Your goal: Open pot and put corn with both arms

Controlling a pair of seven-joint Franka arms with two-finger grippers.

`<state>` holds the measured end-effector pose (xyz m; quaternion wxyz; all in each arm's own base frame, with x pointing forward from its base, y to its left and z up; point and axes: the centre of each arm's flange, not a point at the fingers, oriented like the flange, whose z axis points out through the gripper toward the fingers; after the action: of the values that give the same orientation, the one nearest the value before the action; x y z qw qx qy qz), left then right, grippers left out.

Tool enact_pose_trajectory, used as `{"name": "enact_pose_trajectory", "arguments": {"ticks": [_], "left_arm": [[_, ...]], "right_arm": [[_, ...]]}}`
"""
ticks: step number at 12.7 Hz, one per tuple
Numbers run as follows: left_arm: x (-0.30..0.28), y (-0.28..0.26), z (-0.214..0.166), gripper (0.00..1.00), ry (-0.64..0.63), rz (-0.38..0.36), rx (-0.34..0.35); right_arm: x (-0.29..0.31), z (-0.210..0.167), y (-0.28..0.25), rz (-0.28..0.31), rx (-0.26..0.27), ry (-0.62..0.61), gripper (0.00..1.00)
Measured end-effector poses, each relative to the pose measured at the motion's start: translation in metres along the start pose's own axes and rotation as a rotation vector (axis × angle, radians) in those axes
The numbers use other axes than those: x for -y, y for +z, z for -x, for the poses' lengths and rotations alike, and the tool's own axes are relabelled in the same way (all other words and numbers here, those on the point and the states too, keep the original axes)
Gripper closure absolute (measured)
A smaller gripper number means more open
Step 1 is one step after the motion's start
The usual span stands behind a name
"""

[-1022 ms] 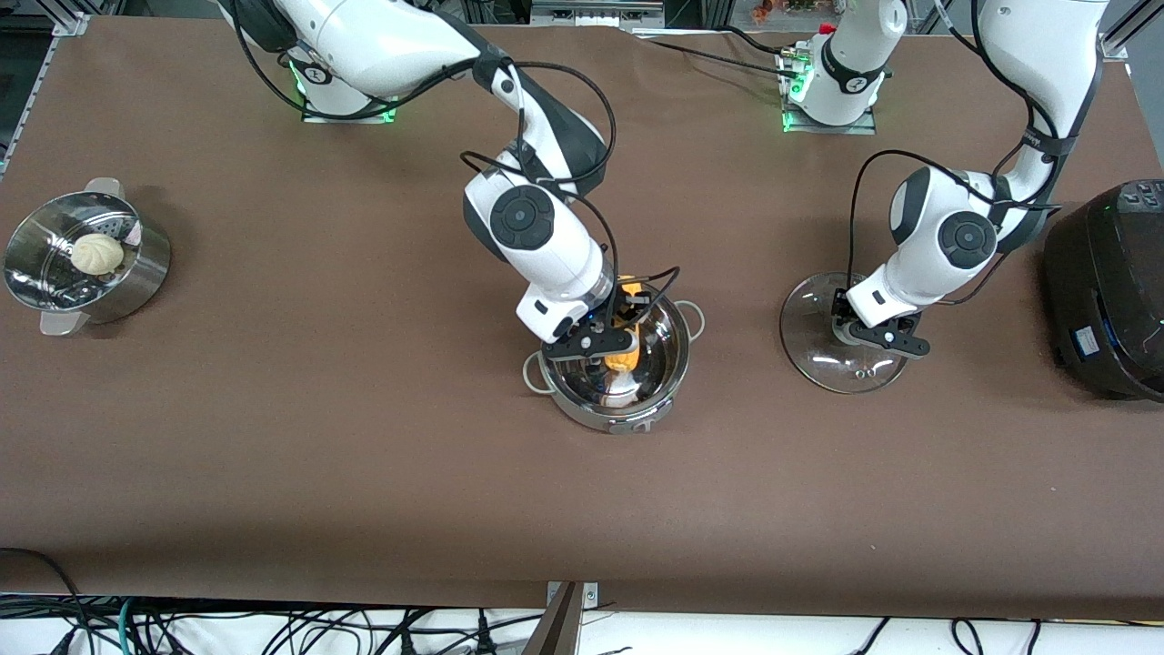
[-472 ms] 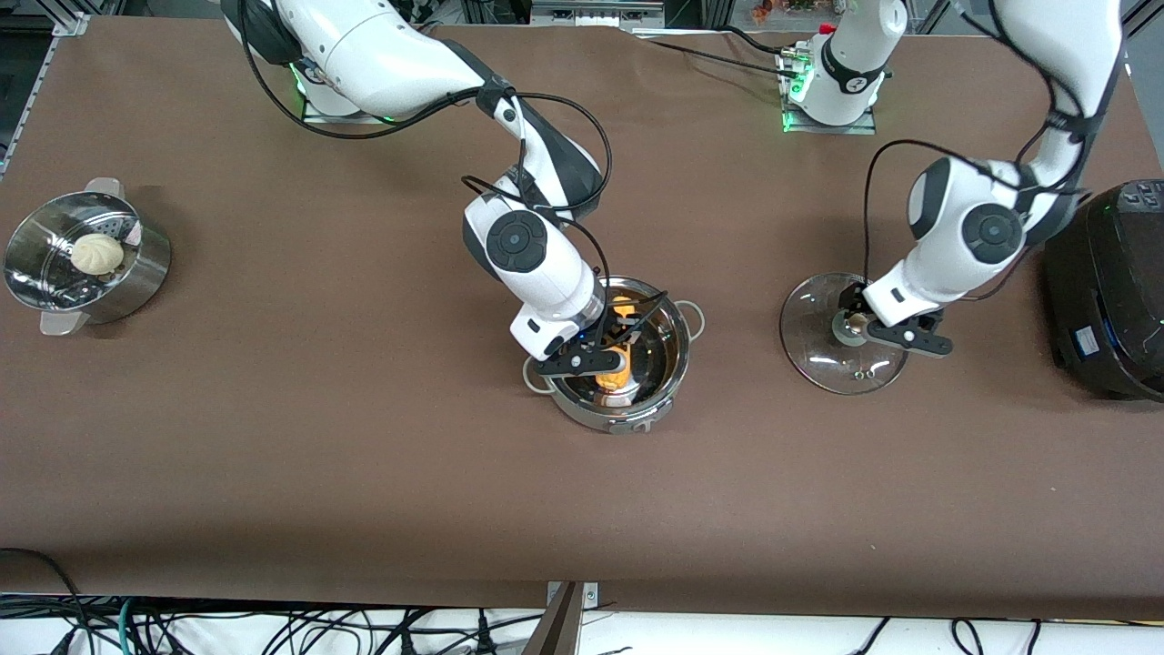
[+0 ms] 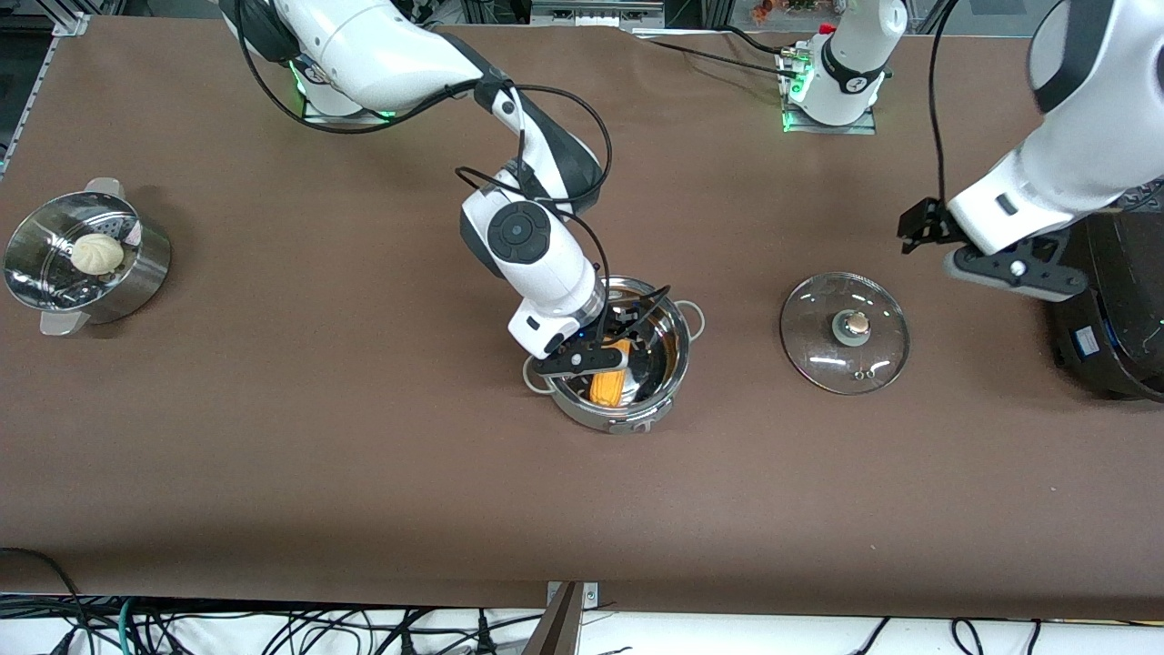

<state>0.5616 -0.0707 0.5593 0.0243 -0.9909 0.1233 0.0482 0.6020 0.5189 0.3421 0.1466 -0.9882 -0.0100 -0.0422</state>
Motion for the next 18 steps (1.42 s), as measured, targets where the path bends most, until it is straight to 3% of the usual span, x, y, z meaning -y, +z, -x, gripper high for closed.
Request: {"name": "enact_pose_trajectory", "arguments": {"ticks": [3, 7, 10, 13, 16, 18], "left_arm": [[0.004, -0.034, 0.005, 0.0, -0.015, 0.033, -0.023], [-0.003, -0.05, 0.01, 0.0, -0.008, 0.041, -0.041], [-0.001, -0.053, 0.016, 0.0, -0.017, 0.039, -0.041], [0.013, -0.048, 0.021, 0.0, -0.044, 0.042, -0.028], [0.011, -0.048, 0.029, 0.0, -0.042, 0.04, -0.027], [0.008, -0.05, 0.038, 0.0, -0.041, 0.037, -0.029]], "right_arm": [[-0.007, -0.012, -0.061, 0.03, -0.017, 0.004, 0.0], [-0.069, -0.035, -0.164, 0.175, 0.023, -0.022, 0.0], [-0.136, -0.044, -0.247, 0.283, 0.055, 0.061, 0.0], [-0.189, -0.055, -0.274, 0.352, 0.081, 0.079, 0.0], [-0.241, -0.059, -0.288, 0.417, 0.171, 0.036, 0.0], [-0.278, -0.062, -0.305, 0.436, 0.2, 0.065, 0.0]]}}
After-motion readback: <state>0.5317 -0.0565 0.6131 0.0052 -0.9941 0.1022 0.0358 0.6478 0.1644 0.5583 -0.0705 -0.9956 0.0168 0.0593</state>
